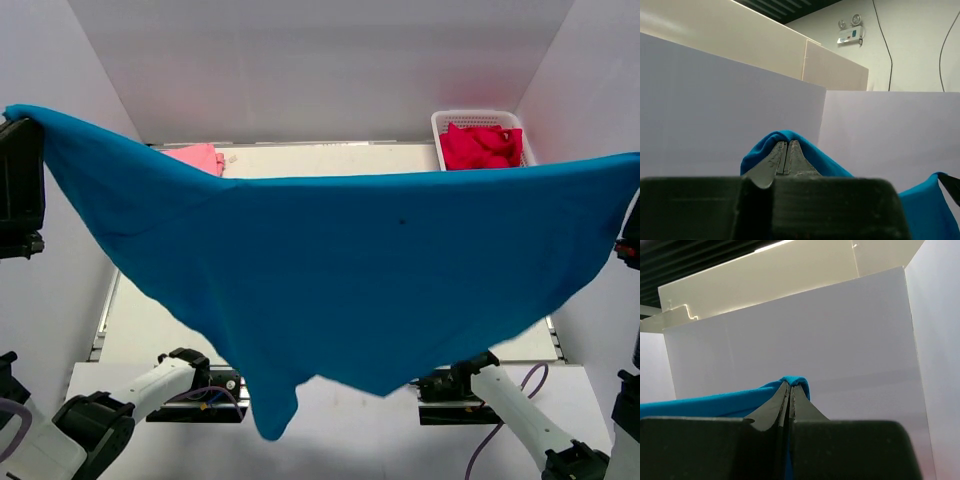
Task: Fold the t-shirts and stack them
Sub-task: Flatten out the tshirt, then fold the flattened tshirt in 1/3 of the way
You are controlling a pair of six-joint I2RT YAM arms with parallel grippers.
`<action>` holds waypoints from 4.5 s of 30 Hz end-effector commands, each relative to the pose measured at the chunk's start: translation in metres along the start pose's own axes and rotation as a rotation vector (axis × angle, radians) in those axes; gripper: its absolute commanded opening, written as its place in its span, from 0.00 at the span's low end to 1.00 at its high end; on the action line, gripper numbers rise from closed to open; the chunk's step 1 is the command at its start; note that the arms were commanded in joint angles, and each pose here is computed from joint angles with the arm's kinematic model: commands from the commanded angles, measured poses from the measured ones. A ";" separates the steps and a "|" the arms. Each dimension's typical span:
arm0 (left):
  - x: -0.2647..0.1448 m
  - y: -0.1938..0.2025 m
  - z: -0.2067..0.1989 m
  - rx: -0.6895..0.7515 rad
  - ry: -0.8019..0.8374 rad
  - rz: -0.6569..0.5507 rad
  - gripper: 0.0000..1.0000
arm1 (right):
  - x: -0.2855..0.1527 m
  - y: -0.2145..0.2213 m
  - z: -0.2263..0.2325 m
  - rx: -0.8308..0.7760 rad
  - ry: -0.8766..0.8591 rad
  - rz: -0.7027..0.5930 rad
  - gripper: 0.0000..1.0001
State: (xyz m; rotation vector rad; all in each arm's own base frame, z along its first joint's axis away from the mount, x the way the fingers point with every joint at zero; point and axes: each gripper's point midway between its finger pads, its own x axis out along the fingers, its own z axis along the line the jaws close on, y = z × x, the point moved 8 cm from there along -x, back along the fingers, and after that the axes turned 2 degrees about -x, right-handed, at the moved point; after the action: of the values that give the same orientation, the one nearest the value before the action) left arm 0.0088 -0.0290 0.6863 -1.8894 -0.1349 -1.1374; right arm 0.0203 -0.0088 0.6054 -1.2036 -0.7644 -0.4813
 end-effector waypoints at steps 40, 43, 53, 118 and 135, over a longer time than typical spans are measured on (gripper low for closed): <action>-0.056 0.630 0.390 0.130 -0.998 1.056 0.00 | -0.012 0.640 -0.077 -0.428 0.492 1.091 0.00; -0.061 0.630 0.398 0.103 -1.004 1.074 0.00 | -0.011 0.646 -0.081 -0.452 0.492 1.107 0.00; -0.054 0.619 0.395 0.045 -0.931 1.085 0.00 | -0.003 0.634 -0.084 -0.443 0.483 1.091 0.00; -0.192 0.506 0.249 -0.320 -1.239 1.225 1.00 | -0.099 0.548 -0.046 -0.135 0.253 1.509 0.90; -0.215 0.607 0.338 -0.147 -1.513 1.441 1.00 | -0.126 0.643 -0.077 -0.047 0.494 1.722 0.90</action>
State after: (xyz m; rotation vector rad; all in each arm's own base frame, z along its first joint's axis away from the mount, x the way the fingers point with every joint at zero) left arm 0.4100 -0.0817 0.0980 -1.9051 0.4789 1.1712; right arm 0.3977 0.1208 0.0883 -1.3445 0.7424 0.6647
